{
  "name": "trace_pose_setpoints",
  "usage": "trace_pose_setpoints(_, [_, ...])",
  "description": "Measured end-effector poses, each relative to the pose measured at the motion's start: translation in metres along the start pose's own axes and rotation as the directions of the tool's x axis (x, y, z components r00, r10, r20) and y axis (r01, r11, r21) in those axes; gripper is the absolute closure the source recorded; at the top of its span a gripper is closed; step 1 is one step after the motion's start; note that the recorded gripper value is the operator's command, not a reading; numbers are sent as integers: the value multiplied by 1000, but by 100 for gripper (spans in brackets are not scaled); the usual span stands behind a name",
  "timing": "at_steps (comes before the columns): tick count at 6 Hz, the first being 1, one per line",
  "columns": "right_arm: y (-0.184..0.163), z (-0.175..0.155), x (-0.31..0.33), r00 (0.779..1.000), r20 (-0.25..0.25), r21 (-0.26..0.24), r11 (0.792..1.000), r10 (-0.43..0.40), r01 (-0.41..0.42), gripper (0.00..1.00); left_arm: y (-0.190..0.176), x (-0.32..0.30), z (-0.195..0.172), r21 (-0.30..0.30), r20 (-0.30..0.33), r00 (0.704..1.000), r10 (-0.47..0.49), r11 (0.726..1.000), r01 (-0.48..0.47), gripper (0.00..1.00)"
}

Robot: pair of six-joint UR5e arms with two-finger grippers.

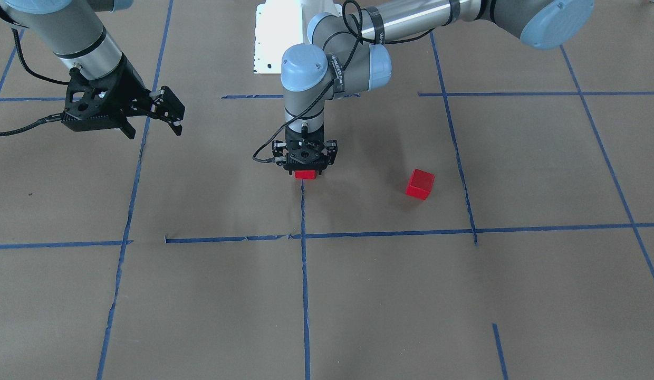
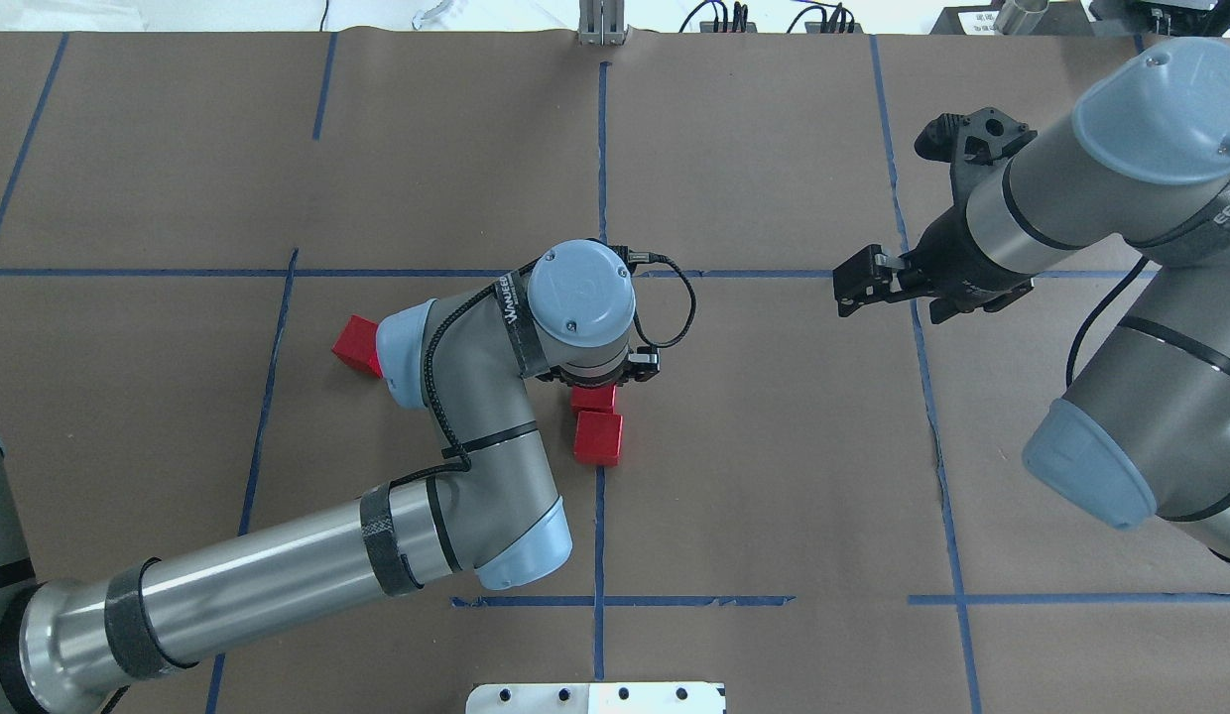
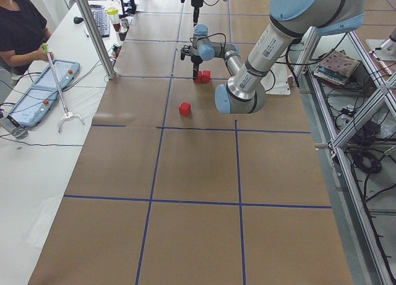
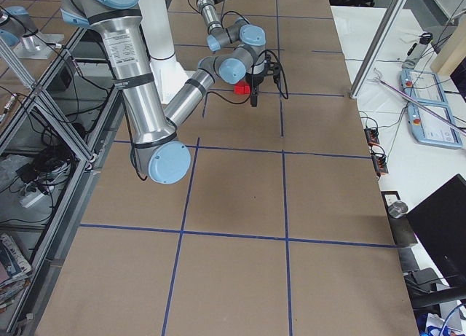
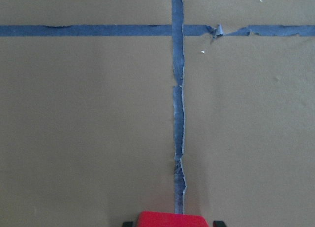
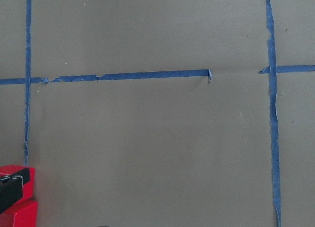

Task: Form red blocks into L shape at center
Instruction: 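Place the held cube with the left gripper just beyond the center cube, then open the left gripper and lift it back toward the last red cube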

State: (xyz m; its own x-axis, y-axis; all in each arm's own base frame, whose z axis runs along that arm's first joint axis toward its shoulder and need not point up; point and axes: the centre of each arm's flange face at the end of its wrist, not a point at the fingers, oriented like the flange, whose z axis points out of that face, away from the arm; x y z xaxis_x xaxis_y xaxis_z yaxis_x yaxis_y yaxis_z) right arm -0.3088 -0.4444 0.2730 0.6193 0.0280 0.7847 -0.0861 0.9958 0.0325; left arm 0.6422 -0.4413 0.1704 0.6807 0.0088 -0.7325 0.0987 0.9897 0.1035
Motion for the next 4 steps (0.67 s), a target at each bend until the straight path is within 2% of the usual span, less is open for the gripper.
trace_pose_setpoints(2, [0, 0, 0, 1000, 0, 0, 1000, 0, 0, 0, 1, 5, -14, 8, -29, 1000, -13, 1000, 13, 0])
trace_pose_setpoints(4, [-1, -2, 1, 1000, 1, 4, 1000, 1, -1, 0, -21, -16, -57, 54, -71, 997, -39, 998, 43, 0])
